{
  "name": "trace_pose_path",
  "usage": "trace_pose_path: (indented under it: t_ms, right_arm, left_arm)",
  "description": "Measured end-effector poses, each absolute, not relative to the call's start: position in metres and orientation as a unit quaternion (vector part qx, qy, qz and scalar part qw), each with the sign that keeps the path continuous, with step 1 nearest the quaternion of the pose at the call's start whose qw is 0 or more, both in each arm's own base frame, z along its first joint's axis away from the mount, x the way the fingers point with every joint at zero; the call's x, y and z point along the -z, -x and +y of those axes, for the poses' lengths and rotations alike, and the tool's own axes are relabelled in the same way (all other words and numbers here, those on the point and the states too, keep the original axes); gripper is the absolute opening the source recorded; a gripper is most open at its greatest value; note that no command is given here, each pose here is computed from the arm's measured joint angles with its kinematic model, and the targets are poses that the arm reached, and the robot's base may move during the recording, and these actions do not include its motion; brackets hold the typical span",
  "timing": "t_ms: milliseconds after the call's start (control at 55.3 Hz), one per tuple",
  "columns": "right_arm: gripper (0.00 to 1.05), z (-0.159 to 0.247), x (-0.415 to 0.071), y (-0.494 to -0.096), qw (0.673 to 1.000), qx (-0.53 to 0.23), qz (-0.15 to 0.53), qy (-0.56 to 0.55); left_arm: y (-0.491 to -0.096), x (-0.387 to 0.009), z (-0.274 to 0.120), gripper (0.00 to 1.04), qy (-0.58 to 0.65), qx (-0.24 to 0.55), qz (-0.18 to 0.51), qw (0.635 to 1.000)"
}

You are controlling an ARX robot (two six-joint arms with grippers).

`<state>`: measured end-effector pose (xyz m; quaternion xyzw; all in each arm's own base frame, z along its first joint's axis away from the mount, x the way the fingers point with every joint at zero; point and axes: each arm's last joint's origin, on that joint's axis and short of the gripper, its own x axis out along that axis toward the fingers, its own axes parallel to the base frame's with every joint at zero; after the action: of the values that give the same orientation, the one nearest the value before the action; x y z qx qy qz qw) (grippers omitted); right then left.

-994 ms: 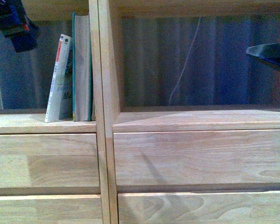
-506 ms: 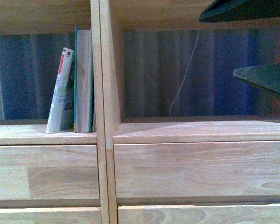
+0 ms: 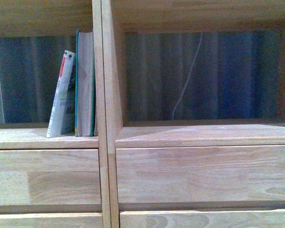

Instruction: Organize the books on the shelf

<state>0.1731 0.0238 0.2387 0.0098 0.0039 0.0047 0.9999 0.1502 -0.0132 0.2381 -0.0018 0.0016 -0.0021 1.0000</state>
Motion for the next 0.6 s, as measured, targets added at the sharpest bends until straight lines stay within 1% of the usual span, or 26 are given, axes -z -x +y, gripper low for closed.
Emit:
trace_pose_path:
  t_ms: [72, 108, 217, 362, 470, 597]
  right_arm:
    - [0.03, 0.020, -0.230, -0.167, 1.000, -0.003, 0.004, -0.007]
    - [0.03, 0.019, -0.225, -0.164, 1.000, -0.003, 0.006, -0.005]
    - [0.03, 0.014, -0.214, -0.157, 1.000, -0.002, 0.007, -0.004]
    - [0.03, 0.009, -0.204, -0.148, 1.000, -0.014, 0.005, -0.003]
    - [0.03, 0.001, -0.197, -0.142, 1.000, 0.001, 0.003, -0.003]
    - [0.03, 0.001, -0.190, -0.136, 1.000, -0.002, 0.003, -0.003]
  left_arm:
    - [-0.146, -0.229, -0.011, 0.07, 0.002, 0.011, 0.003, 1.000]
    - [-0.144, -0.226, -0.008, 0.02, 0.003, 0.017, 0.003, 1.000]
    - [-0.139, -0.215, -0.001, 0.03, 0.002, -0.002, 0.004, 1.000]
    - [-0.133, -0.205, -0.001, 0.03, 0.002, 0.002, 0.002, 1.000]
    - [-0.129, -0.198, -0.001, 0.03, 0.002, 0.002, -0.001, 1.000]
    - [-0.125, -0.192, -0.001, 0.03, 0.002, 0.002, -0.001, 1.000]
